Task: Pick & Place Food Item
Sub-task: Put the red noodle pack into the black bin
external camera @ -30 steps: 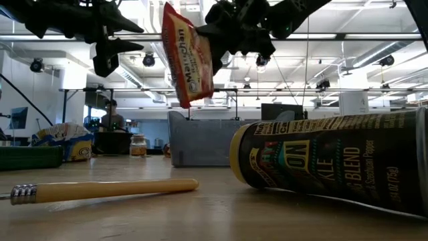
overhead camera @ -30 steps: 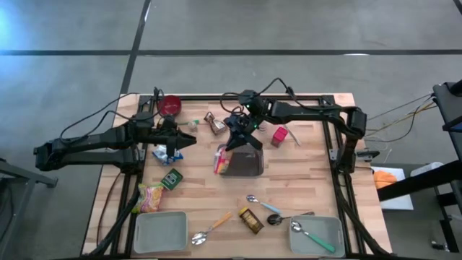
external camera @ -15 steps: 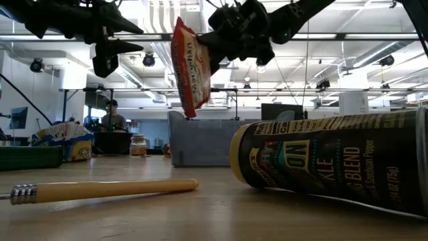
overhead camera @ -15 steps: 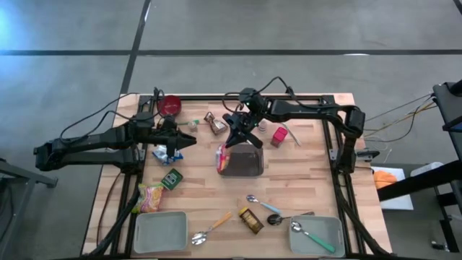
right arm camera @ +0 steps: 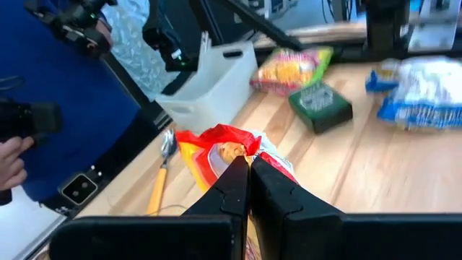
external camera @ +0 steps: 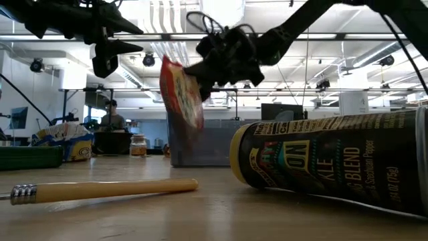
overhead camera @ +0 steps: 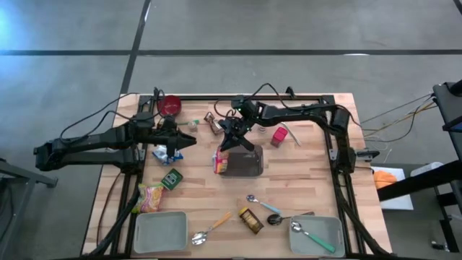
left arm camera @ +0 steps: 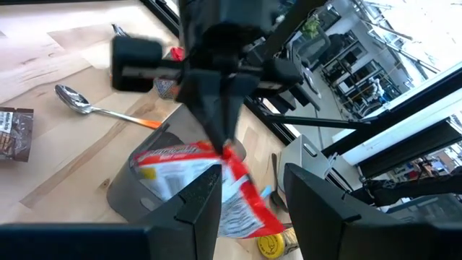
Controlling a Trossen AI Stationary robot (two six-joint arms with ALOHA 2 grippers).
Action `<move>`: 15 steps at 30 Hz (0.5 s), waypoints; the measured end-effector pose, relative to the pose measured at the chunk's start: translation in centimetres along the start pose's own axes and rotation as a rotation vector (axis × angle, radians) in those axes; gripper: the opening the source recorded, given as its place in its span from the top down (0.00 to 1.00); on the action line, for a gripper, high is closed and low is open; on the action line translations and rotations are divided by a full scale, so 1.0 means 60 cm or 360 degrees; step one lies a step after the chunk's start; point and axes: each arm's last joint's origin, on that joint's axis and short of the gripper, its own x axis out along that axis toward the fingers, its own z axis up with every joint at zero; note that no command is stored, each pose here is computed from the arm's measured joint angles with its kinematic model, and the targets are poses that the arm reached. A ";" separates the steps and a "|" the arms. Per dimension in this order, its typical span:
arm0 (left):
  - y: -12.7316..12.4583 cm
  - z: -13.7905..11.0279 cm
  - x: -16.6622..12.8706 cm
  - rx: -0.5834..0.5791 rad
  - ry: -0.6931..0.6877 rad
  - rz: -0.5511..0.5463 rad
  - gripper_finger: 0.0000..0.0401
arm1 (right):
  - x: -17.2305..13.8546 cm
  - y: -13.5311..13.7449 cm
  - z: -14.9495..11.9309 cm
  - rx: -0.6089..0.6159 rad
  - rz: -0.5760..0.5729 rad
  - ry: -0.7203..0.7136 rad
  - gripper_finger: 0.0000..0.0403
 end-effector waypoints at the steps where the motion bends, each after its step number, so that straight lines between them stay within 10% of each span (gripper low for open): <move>1: 0.000 0.000 0.000 0.0000 0.0000 0.0000 0.62 | 0.002 -0.003 -0.005 0.0018 0.0001 0.0009 0.98; 15: 0.001 -0.001 0.000 -0.0005 0.0012 0.0010 0.62 | 0.001 -0.017 -0.020 0.0082 0.0005 0.0022 0.98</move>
